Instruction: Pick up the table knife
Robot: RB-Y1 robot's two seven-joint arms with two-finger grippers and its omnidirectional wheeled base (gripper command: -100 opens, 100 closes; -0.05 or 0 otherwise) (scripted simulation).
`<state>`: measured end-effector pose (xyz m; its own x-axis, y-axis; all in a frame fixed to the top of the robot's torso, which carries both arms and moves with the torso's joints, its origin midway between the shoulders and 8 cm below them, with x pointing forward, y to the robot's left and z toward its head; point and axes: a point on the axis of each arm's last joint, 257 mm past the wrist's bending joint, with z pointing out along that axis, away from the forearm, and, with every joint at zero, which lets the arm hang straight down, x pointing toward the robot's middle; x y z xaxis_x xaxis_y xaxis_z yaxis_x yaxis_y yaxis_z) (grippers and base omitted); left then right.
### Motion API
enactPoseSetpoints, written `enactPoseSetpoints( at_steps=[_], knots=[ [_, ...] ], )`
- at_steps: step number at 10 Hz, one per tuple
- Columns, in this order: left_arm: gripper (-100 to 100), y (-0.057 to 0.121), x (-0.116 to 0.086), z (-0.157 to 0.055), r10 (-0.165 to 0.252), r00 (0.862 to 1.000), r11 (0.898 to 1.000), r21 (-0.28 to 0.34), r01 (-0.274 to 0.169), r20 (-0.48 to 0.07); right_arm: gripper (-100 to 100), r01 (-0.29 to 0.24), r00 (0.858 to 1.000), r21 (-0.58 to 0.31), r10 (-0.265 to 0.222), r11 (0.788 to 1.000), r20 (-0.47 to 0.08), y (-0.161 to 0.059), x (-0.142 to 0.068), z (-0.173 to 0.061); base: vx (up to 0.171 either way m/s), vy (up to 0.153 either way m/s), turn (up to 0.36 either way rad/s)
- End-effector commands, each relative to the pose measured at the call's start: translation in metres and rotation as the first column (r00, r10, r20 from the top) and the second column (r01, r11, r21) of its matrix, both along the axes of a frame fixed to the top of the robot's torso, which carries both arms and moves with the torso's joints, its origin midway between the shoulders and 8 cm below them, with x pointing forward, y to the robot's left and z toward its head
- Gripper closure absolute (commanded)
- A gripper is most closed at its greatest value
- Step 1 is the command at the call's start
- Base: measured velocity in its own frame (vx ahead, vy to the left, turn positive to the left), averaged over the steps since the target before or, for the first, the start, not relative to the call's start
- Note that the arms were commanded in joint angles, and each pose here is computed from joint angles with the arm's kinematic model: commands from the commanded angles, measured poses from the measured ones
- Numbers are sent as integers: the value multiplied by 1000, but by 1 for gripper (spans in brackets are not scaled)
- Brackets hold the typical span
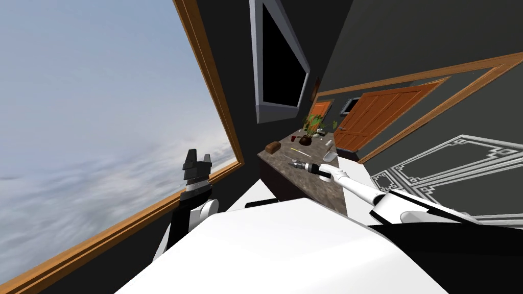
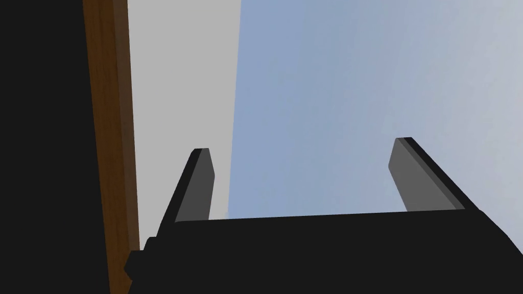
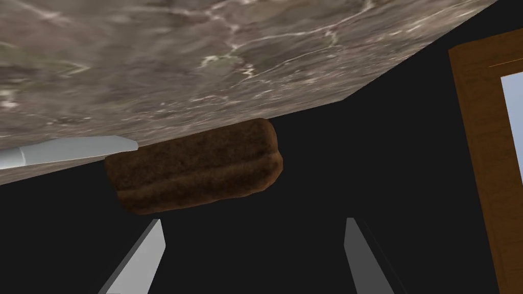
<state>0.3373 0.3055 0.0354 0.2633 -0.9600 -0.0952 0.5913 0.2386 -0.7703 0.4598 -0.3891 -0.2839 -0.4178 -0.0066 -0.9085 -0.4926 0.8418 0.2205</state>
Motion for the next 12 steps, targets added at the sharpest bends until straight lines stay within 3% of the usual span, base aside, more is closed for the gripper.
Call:
enactPoseSetpoints(
  at_steps=[1,4,5,6,10,11,12],
  knots=[
    [0,0,0,0,0,1000,1000,0,0,0,-100,7,1000,-57,-9,998,-26,-25,-7,-7,11,-23,237],
    [0,0,0,0,0,1000,1000,0,0,0,-100,36,997,-112,-42,993,-57,-57,-15,-16,14,-11,168],
    [0,0,0,0,0,1000,1000,0,0,0,-100,44,995,-155,-57,987,-76,-77,-22,-19,20,15,211],
    [0,0,0,0,0,1000,1000,0,0,0,-100,49,995,-157,-62,986,-79,-80,-23,-20,22,-8,129],
    [0,0,0,0,0,1000,1000,0,0,0,-100,92,976,-297,-144,951,-160,-159,-61,-33,33,-9,261],
    [0,0,0,0,0,1000,1000,0,0,0,-100,97,970,-322,-162,942,-182,-173,-73,-37,44,-50,255],
    [0,0,0,0,0,1000,1000,0,0,0,-100,97,970,-322,-162,942,-182,-173,-73,-37,31,-60,84]
  ],
)
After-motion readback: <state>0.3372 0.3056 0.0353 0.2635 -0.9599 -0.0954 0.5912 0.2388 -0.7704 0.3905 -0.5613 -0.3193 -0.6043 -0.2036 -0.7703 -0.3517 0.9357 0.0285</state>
